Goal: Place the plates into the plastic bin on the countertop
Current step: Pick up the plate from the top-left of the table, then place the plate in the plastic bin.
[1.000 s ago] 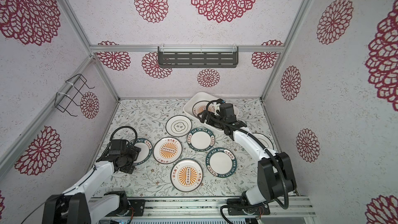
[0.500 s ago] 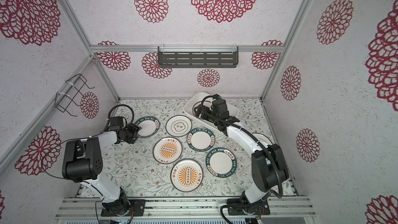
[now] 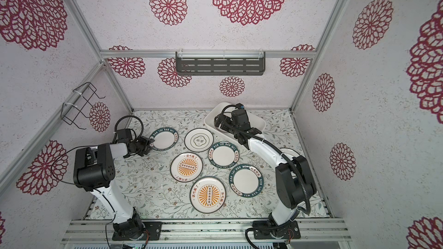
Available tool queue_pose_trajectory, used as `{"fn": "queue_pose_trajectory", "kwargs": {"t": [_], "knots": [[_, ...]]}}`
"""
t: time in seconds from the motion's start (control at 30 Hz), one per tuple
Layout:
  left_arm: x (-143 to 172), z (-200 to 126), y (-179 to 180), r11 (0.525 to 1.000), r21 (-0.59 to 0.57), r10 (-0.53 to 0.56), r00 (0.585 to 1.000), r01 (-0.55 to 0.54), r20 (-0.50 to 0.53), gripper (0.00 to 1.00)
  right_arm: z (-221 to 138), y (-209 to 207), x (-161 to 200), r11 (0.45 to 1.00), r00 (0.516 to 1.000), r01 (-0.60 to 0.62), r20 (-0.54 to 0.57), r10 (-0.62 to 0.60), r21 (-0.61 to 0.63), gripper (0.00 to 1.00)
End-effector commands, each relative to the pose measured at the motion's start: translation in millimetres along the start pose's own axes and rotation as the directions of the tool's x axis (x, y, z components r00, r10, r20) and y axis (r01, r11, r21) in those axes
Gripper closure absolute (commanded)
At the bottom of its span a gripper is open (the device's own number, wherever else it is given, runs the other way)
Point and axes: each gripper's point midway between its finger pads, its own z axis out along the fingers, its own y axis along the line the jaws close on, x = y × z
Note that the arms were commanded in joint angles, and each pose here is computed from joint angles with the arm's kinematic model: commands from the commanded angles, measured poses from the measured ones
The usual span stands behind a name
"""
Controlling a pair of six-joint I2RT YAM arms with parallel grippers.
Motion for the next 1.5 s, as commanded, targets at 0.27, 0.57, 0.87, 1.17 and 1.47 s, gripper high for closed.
{"fn": "queue_pose_trajectory", "kwargs": {"t": [0.27,0.57,0.87,1.17,1.47], "knots": [[-3,-6,-12,0.998,0.04,0.039,0.999,-0.039,0.018,0.86,-3,10,-13,1.0,0.999,0.027,0.022,-0.027,0.002,0.01],[5,-60,-73,0.985,0.131,0.102,0.989,-0.115,0.105,0.95,-11,13,-9,0.997,0.998,0.053,-0.024,-0.055,-0.057,0.01],[67,-102,-144,0.947,0.167,0.257,0.96,-0.273,0.109,0.94,-38,0,-10,0.992,0.997,0.028,-0.061,-0.036,-0.126,0.01],[173,-90,-217,0.879,0.308,0.394,0.918,-0.364,-0.04,0.94,-56,9,-12,0.953,0.995,-0.047,-0.099,0.019,-0.298,0.03],[238,-79,-260,0.812,0.409,0.504,0.853,-0.417,-0.132,0.93,-45,9,-4,0.931,0.986,-0.133,-0.138,0.091,-0.341,0.17]]}}
